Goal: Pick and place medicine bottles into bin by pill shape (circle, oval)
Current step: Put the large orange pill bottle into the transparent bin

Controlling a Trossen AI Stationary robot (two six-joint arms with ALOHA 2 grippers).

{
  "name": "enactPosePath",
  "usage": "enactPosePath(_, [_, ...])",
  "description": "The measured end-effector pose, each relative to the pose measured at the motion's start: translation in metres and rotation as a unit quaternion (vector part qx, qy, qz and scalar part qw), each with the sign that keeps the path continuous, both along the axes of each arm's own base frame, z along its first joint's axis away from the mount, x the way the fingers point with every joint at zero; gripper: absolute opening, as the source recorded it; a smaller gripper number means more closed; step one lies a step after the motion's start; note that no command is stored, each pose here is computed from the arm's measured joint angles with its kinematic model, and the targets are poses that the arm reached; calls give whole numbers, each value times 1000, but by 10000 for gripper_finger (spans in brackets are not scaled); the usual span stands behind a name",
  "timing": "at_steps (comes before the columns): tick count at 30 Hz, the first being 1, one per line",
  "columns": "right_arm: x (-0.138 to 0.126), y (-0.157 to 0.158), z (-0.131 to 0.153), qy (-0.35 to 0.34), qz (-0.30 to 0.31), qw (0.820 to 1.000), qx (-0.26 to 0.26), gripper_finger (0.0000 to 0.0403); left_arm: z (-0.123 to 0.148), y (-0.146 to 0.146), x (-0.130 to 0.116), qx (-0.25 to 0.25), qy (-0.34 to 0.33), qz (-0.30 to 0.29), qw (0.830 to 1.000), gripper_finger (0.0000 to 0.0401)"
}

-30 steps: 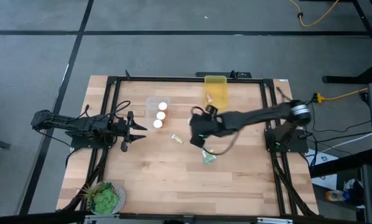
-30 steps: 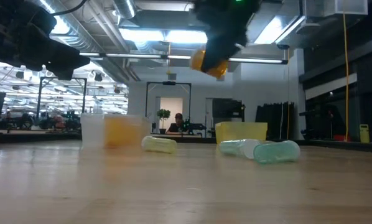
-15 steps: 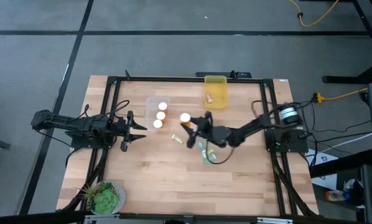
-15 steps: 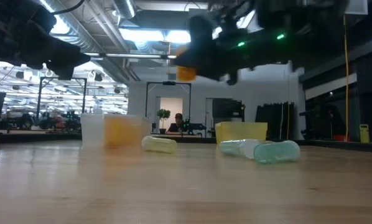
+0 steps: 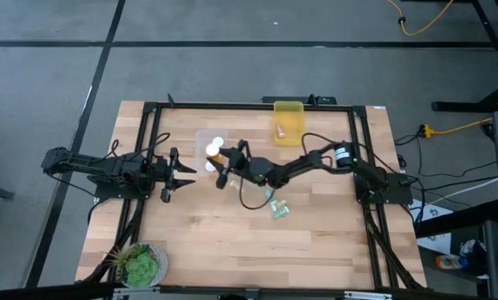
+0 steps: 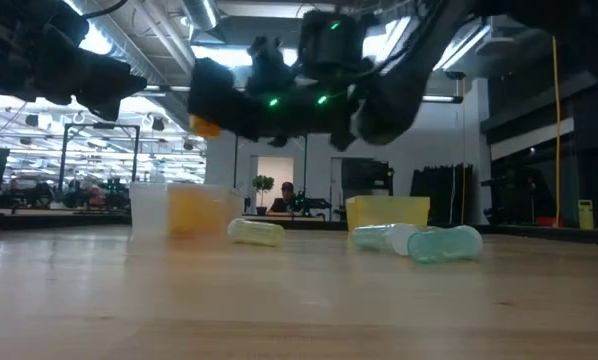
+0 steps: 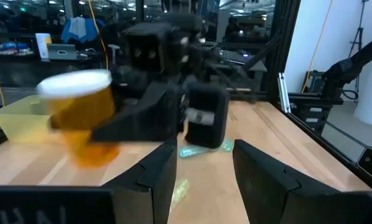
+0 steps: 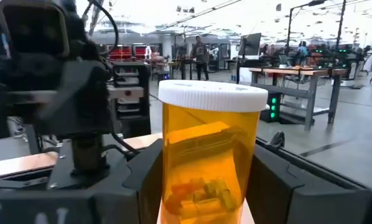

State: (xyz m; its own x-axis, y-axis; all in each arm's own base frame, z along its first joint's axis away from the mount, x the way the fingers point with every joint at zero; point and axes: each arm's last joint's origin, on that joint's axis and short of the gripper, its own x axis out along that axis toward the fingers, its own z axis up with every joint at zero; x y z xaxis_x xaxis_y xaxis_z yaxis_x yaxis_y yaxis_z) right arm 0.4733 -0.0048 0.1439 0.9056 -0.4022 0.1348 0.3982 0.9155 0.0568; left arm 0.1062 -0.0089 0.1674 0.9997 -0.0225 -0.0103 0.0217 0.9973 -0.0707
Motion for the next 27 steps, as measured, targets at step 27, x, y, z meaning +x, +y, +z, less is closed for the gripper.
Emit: enactPosePath(27, [61, -15, -41, 14, -58, 998, 5, 185, 0, 0, 0, 1, -1, 0, 1000, 149])
